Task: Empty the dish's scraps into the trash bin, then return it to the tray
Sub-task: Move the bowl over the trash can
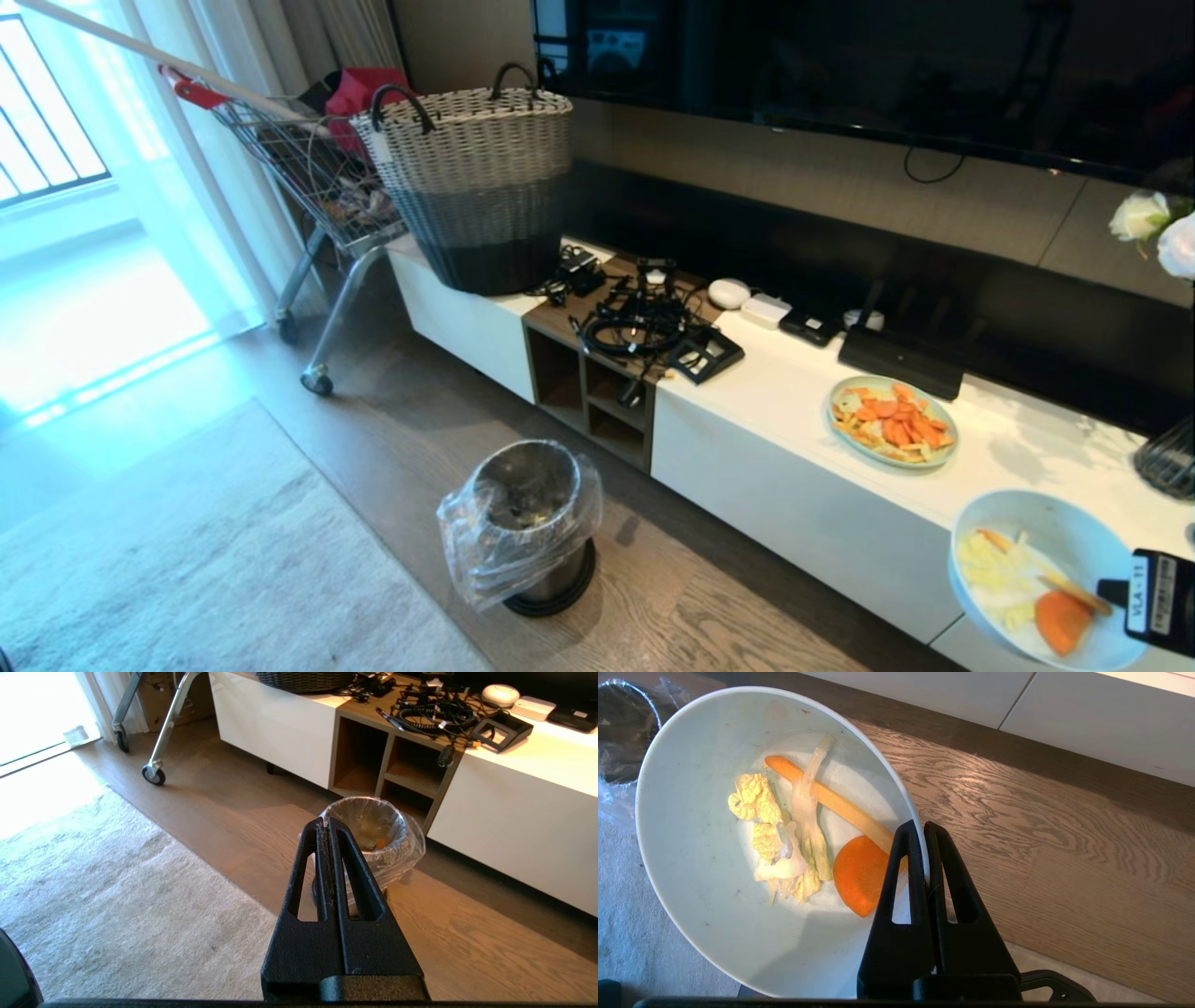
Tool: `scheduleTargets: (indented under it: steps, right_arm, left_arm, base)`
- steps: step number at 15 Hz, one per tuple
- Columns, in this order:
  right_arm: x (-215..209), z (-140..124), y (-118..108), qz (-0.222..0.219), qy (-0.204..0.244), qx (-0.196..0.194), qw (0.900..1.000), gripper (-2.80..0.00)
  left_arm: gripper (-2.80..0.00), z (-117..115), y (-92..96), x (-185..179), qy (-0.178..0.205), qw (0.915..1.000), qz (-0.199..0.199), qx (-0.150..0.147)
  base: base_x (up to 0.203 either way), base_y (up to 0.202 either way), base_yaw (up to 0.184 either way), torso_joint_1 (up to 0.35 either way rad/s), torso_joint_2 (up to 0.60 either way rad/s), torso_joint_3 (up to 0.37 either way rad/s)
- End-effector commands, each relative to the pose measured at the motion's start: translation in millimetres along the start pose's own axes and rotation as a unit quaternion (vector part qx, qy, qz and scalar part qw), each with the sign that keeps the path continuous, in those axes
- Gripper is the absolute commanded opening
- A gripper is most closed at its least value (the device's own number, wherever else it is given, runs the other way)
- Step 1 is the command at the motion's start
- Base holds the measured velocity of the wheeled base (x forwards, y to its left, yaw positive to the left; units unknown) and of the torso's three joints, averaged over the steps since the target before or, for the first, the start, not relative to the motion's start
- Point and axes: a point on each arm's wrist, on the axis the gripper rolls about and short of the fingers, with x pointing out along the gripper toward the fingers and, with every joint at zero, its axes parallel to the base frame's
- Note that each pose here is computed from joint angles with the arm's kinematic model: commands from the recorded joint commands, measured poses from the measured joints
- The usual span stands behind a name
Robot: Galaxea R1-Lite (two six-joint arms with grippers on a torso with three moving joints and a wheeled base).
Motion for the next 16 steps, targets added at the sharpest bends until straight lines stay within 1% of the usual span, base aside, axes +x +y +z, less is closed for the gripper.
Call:
scheduleTargets:
  steps: [1, 5, 10, 12, 16]
  right_arm:
    - [0.3, -0.2, 0.0, -0.004, -0.001, 0.000, 1.000, -2.80]
    - [-2.5, 4.1, 2.3, 0.002, -0.008, 0.001, 1.000, -2.80]
    - [-4.2, -1.1, 3.1, 0.012, -0.002, -0.010, 1.000, -2.80]
    - [-5.8, -1.3, 2.1, 0.006, -0.008, -0.010, 1.000, -2.80]
    - [-7.0, -3.4, 4.2, 0.012, -0.008, -0.020, 1.000, -2.80]
  left_arm:
    - [-2.80, 0.0, 0.0, 0.0, 0.000, 1.0000, 0.000, 0.000]
    - [-2.80, 0.0, 0.0, 0.0, 0.000, 1.0000, 0.001, 0.000]
    - [-2.80, 0.0, 0.0, 0.1, 0.000, 1.0000, 0.000, 0.000]
    - [-2.80, 0.0, 0.0, 0.0, 0.000, 1.0000, 0.000, -0.001]
    - [-2.80, 0.0, -0.1, 0.0, 0.000, 1.0000, 0.000, 0.000]
  base:
    - [0.000, 0.000, 0.000, 0.000, 0.00, 0.000]
    - [0.000, 0.000, 0.000, 0.000, 0.00, 0.000]
    - [0.000, 0.000, 0.000, 0.000, 0.00, 0.000]
    - [0.000, 0.000, 0.000, 0.000, 0.00, 0.000]
    - [0.000, 0.000, 0.000, 0.000, 0.00, 0.000]
